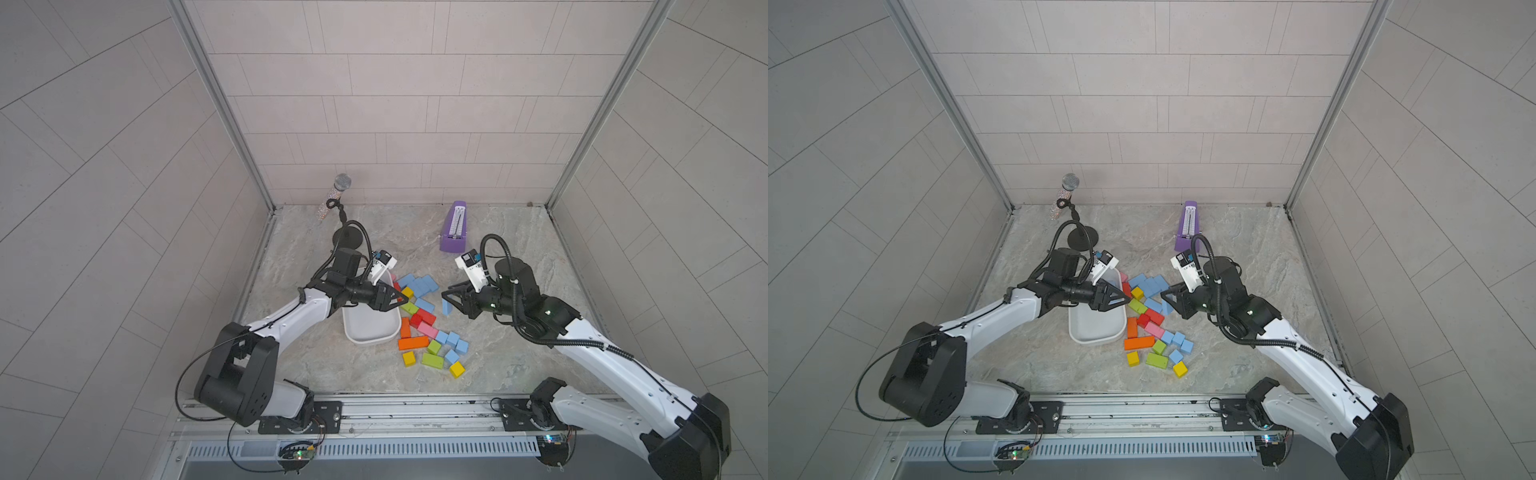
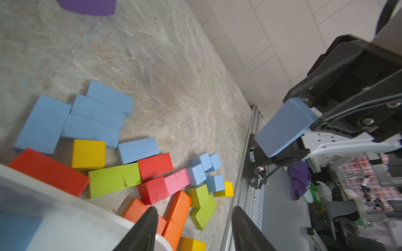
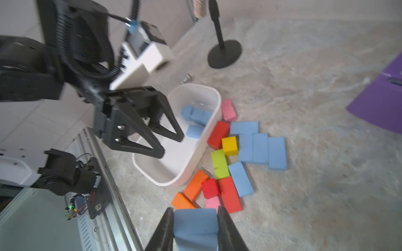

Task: Pick out the blue building blocks
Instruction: Pick up the building block from the center of the board, then place the building block in the storage box.

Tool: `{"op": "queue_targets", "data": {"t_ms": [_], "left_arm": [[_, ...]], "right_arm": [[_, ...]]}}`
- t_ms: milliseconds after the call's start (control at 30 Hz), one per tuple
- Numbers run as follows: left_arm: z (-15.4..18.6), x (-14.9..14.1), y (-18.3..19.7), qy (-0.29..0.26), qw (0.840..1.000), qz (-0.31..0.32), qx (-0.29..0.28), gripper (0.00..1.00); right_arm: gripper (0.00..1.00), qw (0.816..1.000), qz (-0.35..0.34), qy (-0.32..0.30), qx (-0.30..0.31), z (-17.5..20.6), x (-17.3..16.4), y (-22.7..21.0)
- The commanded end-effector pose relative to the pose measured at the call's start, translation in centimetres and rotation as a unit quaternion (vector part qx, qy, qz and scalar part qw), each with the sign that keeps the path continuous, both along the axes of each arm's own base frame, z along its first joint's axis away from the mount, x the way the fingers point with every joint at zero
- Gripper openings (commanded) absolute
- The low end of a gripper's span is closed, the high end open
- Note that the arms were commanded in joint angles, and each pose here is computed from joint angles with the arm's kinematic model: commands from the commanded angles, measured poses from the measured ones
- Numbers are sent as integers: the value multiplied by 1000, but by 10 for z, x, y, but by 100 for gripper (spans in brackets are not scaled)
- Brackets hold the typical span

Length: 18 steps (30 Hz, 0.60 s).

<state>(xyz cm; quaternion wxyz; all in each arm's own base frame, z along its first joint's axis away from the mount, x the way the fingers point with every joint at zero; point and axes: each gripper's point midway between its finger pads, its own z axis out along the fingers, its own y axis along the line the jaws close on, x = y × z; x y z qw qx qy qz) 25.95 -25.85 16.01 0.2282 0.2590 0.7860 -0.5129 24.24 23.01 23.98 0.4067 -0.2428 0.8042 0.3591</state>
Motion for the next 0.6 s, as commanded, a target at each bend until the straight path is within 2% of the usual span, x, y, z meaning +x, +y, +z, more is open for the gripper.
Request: {"op": "queue_targets", "data": {"t_ms": [0, 67, 100, 333, 567], "left_arm": [[61, 1, -10, -78, 988, -18, -134, 59], [84, -3, -7, -139, 972, -11, -190, 61], [88, -9, -6, -156, 967, -20, -200, 61], [106, -34, -3, -212, 950, -66, -221, 61], [118, -49, -1, -234, 939, -94, -233, 62]], "right_arm": [[16, 988, 75, -100, 93, 59, -11, 22], [17, 985, 95, -94, 114, 66, -13, 29], [17, 983, 106, -87, 122, 67, -14, 34], [16, 965, 189, -81, 165, 85, -25, 61], [16, 953, 221, -65, 195, 96, -23, 74]]}}
